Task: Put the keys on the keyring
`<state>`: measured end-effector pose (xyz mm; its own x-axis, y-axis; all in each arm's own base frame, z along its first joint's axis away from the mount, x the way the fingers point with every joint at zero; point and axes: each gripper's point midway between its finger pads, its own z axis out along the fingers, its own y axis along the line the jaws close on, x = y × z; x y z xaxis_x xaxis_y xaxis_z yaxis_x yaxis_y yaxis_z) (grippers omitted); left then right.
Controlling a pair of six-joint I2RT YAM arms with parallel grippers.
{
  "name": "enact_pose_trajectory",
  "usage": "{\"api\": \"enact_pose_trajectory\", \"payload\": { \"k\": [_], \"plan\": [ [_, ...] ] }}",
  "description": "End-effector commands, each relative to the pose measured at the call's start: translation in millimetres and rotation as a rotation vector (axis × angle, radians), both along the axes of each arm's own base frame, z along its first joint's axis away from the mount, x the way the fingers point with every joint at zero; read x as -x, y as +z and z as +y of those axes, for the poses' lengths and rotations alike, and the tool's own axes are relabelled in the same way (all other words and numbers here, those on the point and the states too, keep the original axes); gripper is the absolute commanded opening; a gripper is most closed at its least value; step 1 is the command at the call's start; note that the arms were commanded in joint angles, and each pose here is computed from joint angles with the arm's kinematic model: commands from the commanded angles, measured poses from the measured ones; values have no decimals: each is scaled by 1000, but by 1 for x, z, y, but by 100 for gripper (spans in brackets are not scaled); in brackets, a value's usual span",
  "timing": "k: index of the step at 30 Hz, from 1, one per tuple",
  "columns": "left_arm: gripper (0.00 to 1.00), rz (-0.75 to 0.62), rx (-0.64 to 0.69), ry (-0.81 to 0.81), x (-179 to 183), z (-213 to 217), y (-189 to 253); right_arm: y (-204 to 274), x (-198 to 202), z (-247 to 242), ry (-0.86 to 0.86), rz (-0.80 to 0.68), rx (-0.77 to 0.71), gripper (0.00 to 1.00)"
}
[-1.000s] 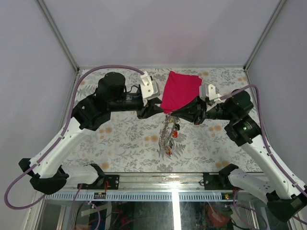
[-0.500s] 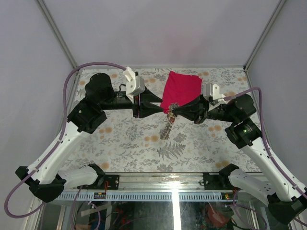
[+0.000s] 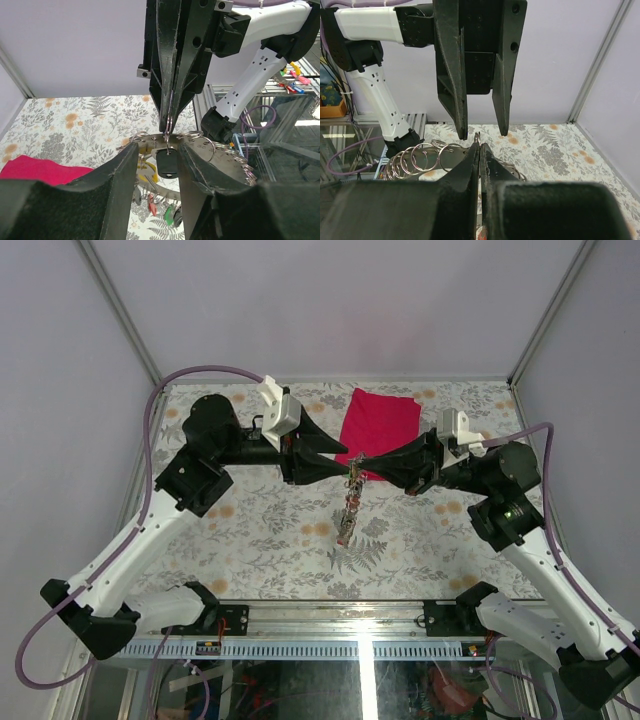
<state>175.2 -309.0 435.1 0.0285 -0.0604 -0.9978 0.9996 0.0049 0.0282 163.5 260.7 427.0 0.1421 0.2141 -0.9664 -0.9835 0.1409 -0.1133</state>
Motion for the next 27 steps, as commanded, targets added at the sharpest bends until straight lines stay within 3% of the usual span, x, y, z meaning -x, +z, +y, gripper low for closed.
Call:
{"api": "enact_pose_trajectory", "payload": {
  "k": [1,15,19,24,27],
  "plan": [
    [38,-46,48,-31,3,-1,13,32,10,-4,18,-99,-86,0],
    [29,-45,46,-83,5,-6,14,30,8,1,44,-75,-89,0],
    [21,-44,51,-101,7,-7,15,28,7,2,51,-69,-88,0],
    [1,-43,49,-111,7,-8,16,27,7,2,50,-67,-92,0],
    [0,-43,41,-105,6,-8,15,27,6,2,46,-68,-92,0]
  ]
}}
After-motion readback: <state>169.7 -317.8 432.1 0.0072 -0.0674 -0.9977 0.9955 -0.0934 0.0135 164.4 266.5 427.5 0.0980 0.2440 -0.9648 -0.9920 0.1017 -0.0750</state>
